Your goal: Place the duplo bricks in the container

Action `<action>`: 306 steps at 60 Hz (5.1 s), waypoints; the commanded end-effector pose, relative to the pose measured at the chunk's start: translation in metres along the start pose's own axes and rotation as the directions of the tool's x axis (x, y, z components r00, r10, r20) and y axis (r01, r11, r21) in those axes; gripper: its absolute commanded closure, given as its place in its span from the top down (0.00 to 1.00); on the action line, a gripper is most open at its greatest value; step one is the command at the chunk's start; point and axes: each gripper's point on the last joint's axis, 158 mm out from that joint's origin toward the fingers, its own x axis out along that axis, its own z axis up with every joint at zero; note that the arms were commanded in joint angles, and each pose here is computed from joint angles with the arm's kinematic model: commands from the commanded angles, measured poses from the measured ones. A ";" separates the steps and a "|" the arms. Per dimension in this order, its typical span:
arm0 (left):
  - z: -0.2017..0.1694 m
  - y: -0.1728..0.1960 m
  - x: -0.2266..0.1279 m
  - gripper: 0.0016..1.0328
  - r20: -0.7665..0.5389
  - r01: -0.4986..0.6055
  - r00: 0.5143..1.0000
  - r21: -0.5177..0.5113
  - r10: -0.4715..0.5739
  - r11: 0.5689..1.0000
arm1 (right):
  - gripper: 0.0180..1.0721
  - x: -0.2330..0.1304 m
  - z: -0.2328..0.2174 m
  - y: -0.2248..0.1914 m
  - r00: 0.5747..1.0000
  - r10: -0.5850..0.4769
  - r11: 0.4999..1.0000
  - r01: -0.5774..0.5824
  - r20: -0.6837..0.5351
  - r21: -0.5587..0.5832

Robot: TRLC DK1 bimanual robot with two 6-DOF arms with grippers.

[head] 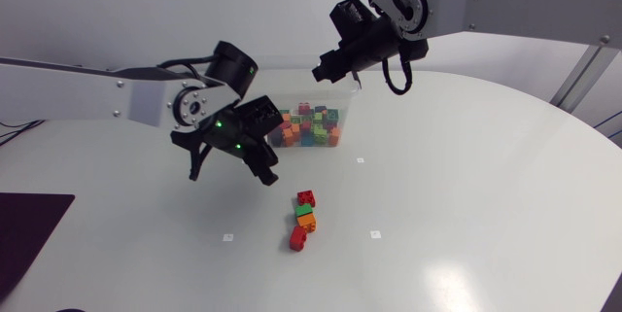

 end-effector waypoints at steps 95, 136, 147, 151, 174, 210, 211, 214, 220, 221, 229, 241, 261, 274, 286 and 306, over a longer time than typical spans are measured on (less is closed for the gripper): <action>0.138 0.168 -0.024 0.38 0.389 -0.081 0.902 -0.267 0.184 0.960 | 0.84 -0.066 -0.130 0.074 0.977 0.104 0.967 -0.143 -0.188 -0.210; 0.086 0.118 -0.081 0.95 0.309 -0.100 0.941 -0.141 0.139 0.985 | 0.84 -0.058 -0.184 0.138 0.846 0.318 0.741 -0.503 -0.428 -0.444; 0.043 0.085 -0.085 0.95 0.244 -0.087 0.965 -0.060 0.099 0.994 | 0.84 -0.049 -0.185 0.147 0.821 0.314 0.702 -0.539 -0.476 -0.466; 0.028 0.072 -0.083 0.95 0.219 -0.076 0.972 -0.020 0.079 0.997 | 0.84 -0.045 -0.187 0.150 0.815 0.316 0.693 -0.548 -0.485 -0.468; -0.042 0.022 -0.061 0.95 0.105 0.002 0.994 0.068 -0.009 0.998 | 0.84 -0.039 -0.217 0.168 0.745 0.298 0.589 -0.635 -0.596 -0.500; -0.086 0.009 -0.061 0.95 0.054 0.016 0.998 0.073 -0.020 0.997 | 0.84 -0.022 -0.242 0.185 0.680 0.173 0.439 -0.701 -0.713 -0.562; -0.086 0.009 -0.061 0.95 0.055 0.017 0.998 0.075 -0.022 0.997 | 0.84 -0.021 -0.242 0.185 0.680 0.173 0.439 -0.701 -0.713 -0.562; -0.087 0.009 -0.062 0.95 0.056 0.017 0.998 0.072 -0.021 0.997 | 0.84 -0.018 -0.240 0.185 0.681 0.172 0.435 -0.701 -0.712 -0.566; -0.088 0.007 -0.063 0.95 0.060 0.016 0.998 0.073 -0.020 0.997 | 0.84 -0.012 -0.240 0.186 0.680 0.164 0.425 -0.703 -0.715 -0.571; -0.088 0.008 -0.064 0.95 0.060 0.014 0.998 0.073 -0.019 0.997 | 0.84 -0.011 -0.240 0.186 0.680 0.164 0.423 -0.703 -0.715 -0.572; -0.093 0.009 -0.064 0.95 0.059 0.009 0.998 0.070 -0.013 0.998 | 0.84 -0.004 -0.237 0.186 0.683 0.164 0.419 -0.701 -0.711 -0.577; -0.095 0.011 -0.065 0.95 0.058 0.003 0.998 0.069 -0.007 0.998 | 0.84 0.001 -0.246 0.187 0.667 0.161 0.414 -0.715 -0.727 -0.564; -0.089 0.009 -0.063 0.95 0.062 0.010 0.998 0.076 -0.014 0.997 | 0.47 0.001 -0.262 0.194 0.645 0.166 0.414 -0.732 -0.746 -0.540; -0.084 -0.003 -0.059 0.95 0.064 0.033 0.997 0.103 -0.040 0.994 | 0.39 -0.011 -0.253 0.189 0.664 0.169 0.440 -0.712 -0.728 -0.547; -0.077 -0.023 -0.055 0.95 0.065 0.073 0.994 0.149 -0.083 0.986 | 0.39 -0.025 -0.216 0.161 0.735 0.168 0.516 -0.634 -0.658 -0.577; -0.072 -0.069 -0.036 0.95 0.030 0.172 0.983 0.215 -0.183 0.961 | 0.39 -0.031 -0.123 0.096 0.877 0.190 0.719 -0.431 -0.442 -0.546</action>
